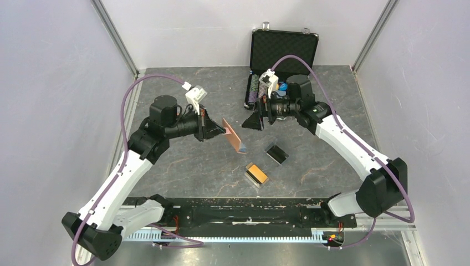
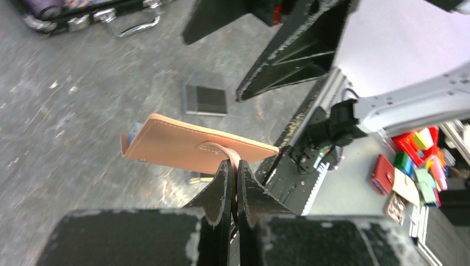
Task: Put the credit cards into the card holder
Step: Open the card holder.
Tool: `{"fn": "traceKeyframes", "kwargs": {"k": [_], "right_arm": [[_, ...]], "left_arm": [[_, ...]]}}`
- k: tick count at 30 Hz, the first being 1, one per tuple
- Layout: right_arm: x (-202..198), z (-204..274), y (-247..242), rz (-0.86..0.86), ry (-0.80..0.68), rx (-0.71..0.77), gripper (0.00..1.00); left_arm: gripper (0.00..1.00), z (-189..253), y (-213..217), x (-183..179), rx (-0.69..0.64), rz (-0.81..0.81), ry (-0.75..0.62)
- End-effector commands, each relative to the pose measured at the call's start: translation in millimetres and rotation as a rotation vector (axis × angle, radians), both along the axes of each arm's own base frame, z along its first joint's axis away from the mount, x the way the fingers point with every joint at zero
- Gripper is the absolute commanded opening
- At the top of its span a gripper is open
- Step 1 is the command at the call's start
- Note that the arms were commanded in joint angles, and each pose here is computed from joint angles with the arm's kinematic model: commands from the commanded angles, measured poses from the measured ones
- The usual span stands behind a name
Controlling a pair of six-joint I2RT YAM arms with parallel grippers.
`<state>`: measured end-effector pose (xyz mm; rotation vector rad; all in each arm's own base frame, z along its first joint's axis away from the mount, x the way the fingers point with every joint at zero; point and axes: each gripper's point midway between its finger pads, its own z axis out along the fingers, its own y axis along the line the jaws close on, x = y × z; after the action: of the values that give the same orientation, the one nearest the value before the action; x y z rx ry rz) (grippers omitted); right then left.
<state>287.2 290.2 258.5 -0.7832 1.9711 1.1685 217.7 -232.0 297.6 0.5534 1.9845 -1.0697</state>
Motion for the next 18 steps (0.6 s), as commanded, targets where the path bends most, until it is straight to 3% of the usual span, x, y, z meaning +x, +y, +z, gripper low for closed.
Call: {"fn": "traceKeyframes", "kwargs": {"k": [1, 18], "right_arm": [[-11.1, 52.5, 4.4, 0.099, -0.173, 0.095, 0.98], [-72.3, 88.0, 26.7, 0.407, -0.176, 0.350, 0.98]], "left_arm": [[0.02, 36.4, -16.7, -23.3, -0.112, -0.231, -0.207], [0.02, 39.6, -49.1, -61.5, -0.225, -0.635, -0.210]]}}
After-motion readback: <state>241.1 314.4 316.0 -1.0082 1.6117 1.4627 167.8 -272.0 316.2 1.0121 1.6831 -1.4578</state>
